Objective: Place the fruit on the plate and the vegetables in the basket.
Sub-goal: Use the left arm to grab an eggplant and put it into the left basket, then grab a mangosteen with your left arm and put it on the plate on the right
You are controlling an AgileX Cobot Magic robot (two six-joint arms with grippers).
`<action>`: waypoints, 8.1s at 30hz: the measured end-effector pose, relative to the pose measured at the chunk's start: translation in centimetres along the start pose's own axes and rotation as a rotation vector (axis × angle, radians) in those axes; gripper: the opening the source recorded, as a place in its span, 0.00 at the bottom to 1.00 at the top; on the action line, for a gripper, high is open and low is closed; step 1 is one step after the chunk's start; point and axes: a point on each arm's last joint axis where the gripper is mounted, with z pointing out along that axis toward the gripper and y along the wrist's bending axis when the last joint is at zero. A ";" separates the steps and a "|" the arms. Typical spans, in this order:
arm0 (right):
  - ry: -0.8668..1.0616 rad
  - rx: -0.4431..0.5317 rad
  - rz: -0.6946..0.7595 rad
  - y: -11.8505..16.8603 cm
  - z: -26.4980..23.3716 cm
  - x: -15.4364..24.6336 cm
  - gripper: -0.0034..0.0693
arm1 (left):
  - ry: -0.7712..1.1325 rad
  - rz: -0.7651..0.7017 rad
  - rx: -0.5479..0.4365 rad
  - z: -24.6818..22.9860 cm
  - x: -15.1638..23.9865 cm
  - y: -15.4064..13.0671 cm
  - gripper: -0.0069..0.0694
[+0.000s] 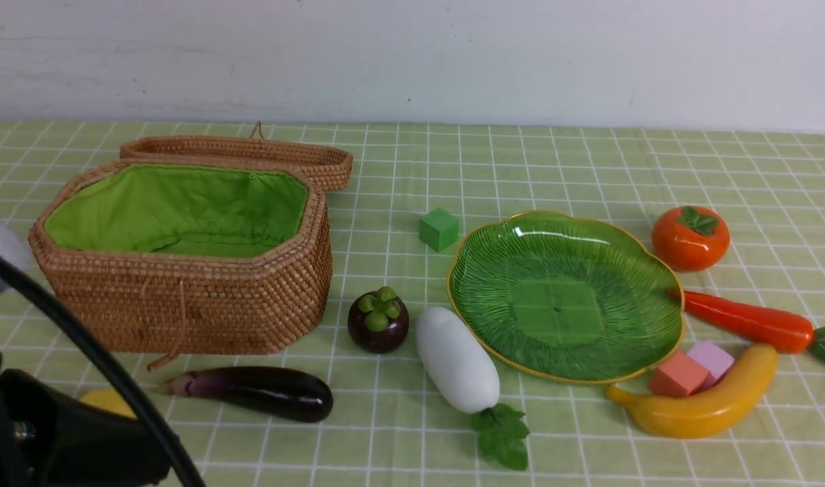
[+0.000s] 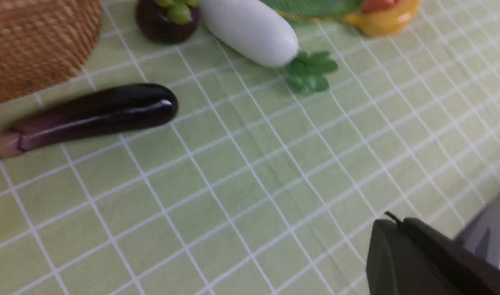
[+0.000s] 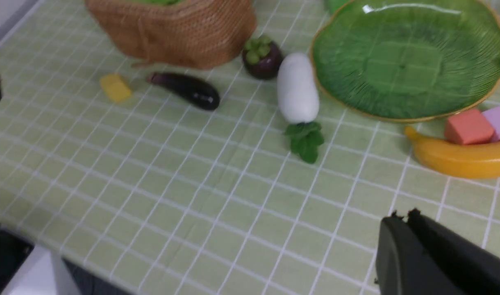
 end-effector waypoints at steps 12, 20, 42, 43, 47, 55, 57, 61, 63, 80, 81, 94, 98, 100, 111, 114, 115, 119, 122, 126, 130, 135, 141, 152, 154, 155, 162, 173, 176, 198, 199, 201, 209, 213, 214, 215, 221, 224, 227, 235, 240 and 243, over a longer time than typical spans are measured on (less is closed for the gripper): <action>0.074 -0.196 -0.196 2.1 0.1 -2.7 0.11 | 0.158 0.342 -0.066 2.9 -3.6 0.9 0.07; 0.069 -0.197 -0.240 2.1 0.0 -2.7 0.13 | 0.281 0.590 -0.024 8.2 -4.6 2.9 0.28; 0.063 -0.193 -0.311 2.1 0.1 -2.7 0.15 | 0.457 1.016 -0.089 23.4 -3.5 10.3 0.65; 0.063 -0.193 -0.311 2.1 0.1 -2.7 0.15 | 0.462 1.018 -0.088 23.7 -3.4 10.5 0.63; 0.063 -0.193 -0.311 2.1 0.1 -2.7 0.15 | 0.456 1.022 -0.095 24.4 -3.5 10.8 0.58; 0.063 -0.196 -0.310 2.1 0.0 -2.7 0.15 | 0.476 1.004 -0.082 24.7 -3.4 10.9 0.58; 0.063 -0.196 -0.310 2.1 0.0 -2.7 0.15 | 0.469 0.976 -0.093 24.7 -3.5 10.9 0.62; 0.063 -0.196 -0.310 2.1 0.0 -2.7 0.15 | 0.512 0.920 -0.072 24.6 -2.8 10.8 0.74; 0.063 -0.196 -0.310 2.1 0.0 -2.7 0.15 | 0.528 0.912 -0.061 24.4 -2.5 10.7 0.78; 0.062 -0.197 -0.309 2.1 0.0 -2.7 0.17 | 0.604 0.879 -0.017 25.2 -1.4 11.1 0.64; 0.062 -0.197 -0.309 2.1 0.0 -2.7 0.17 | 0.605 0.867 -0.019 25.2 -1.4 11.1 0.63; 0.062 -0.197 -0.309 2.1 0.0 -2.7 0.18 | 0.422 0.589 -0.069 19.3 -4.4 7.8 0.63; 0.062 -0.197 -0.309 2.1 0.0 -2.7 0.18 | 0.273 0.530 -0.086 15.8 -5.9 6.1 0.63; 0.062 -0.197 -0.309 2.1 0.0 -2.7 0.18 | 0.185 0.561 -0.116 13.5 -6.8 5.2 0.63; -0.166 -0.158 -0.287 2.1 0.0 -4.8 0.18 | 0.027 0.796 -0.458 9.9 -13.3 6.2 0.63; -0.213 -0.154 -0.279 2.1 -0.1 -5.2 0.18 | 0.079 0.879 -0.566 11.5 -14.7 7.8 0.63; -0.217 -0.155 -0.278 2.1 -0.1 -5.2 0.18 | 0.099 0.888 -0.585 12.3 -14.9 8.3 0.63; -0.216 -0.159 -0.276 2.1 -0.1 -5.2 0.18 | 0.147 0.889 -0.678 15.0 -16.0 10.8 0.63; -0.215 -0.159 -0.276 2.1 -0.1 -5.2 0.18 | 0.162 0.809 -0.728 16.4 -16.2 13.2 0.63; -0.211 -0.163 -0.275 2.2 -0.1 -5.2 0.18 | 0.183 0.711 -0.764 17.1 -15.7 16.0 0.63; -0.211 -0.163 -0.275 2.2 -0.1 -5.2 0.18 | 0.184 0.686 -0.771 17.2 -15.5 16.8 0.66; -0.211 -0.166 -0.273 2.2 -0.1 -5.2 0.19 | 0.140 0.700 -0.766 17.2 -15.9 16.7 0.82; -0.211 -0.166 -0.273 2.2 -0.1 -5.2 0.19 | 0.134 0.685 -0.762 17.3 -15.9 16.6 0.91; -0.176 -0.172 -0.277 2.2 0.0 -4.9 0.19 | -0.022 0.178 -0.581 14.3 -15.9 9.9 0.39; -0.153 -0.177 -0.280 2.2 0.0 -4.6 0.19 | -0.023 0.091 -0.519 13.7 -15.6 7.6 0.23; -0.141 -0.179 -0.281 2.2 0.0 -4.5 0.19 | -0.009 0.063 -0.486 13.6 -15.4 6.6 0.16; -0.023 -0.201 -0.248 2.3 0.1 -3.5 0.19 | 0.221 0.043 -0.275 16.0 -12.3 -1.0 0.07; 0.067 -0.203 -0.261 2.2 0.0 -2.7 0.20 | 0.367 0.186 -0.256 23.4 -11.1 -1.7 0.48; 0.067 -0.201 -0.262 2.2 0.0 -2.7 0.20 | 0.397 0.373 -0.273 25.2 -11.7 -1.1 0.68; 0.087 -0.052 -0.211 0.8 0.2 -2.7 0.21 | 0.399 0.892 -0.325 30.0 -13.1 6.3 0.80; 0.087 -0.053 -0.210 0.9 0.2 -2.7 0.21 | 0.395 0.888 -0.300 30.2 -13.0 6.7 0.80; 0.087 -0.054 -0.209 0.9 0.2 -2.7 0.21 | 0.397 0.881 -0.271 30.4 -12.9 7.3 0.80; 0.087 -0.056 -0.209 0.9 0.2 -2.7 0.21 | 0.428 0.959 -0.169 31.8 -11.9 7.8 0.80; 0.087 -0.056 -0.209 0.9 0.2 -2.7 0.21 | 0.428 0.960 -0.163 32.5 -11.6 8.0 0.80; 0.087 -0.056 -0.209 0.9 0.2 -2.7 0.21 | 0.428 0.958 -0.162 32.7 -11.6 8.0 0.80; 0.087 -0.056 -0.209 0.9 0.2 -2.7 0.21 | 0.426 0.958 -0.163 32.8 -11.6 8.1 0.80; 0.087 -0.060 -0.207 0.9 0.2 -2.7 0.21 | 0.420 0.933 -0.167 33.1 -11.5 8.1 0.78; 0.087 -0.060 -0.207 0.9 0.2 -2.7 0.21 | 0.415 0.900 -0.174 33.1 -11.6 8.1 0.75; 0.087 -0.060 -0.207 0.9 0.2 -2.7 0.21 | 0.408 0.862 -0.183 33.0 -11.7 8.1 0.75; 0.087 -0.060 -0.207 0.9 0.2 -2.7 0.21 | 0.407 0.853 -0.194 31.2 -12.5 7.6 0.75; 0.087 -0.060 -0.207 0.9 0.2 -2.7 0.21 | 0.368 0.860 -0.208 29.8 -13.4 7.1 0.75; 0.087 -0.060 -0.207 0.9 0.2 -2.7 0.21 | 0.318 0.854 -0.213 28.9 -14.2 6.6 0.75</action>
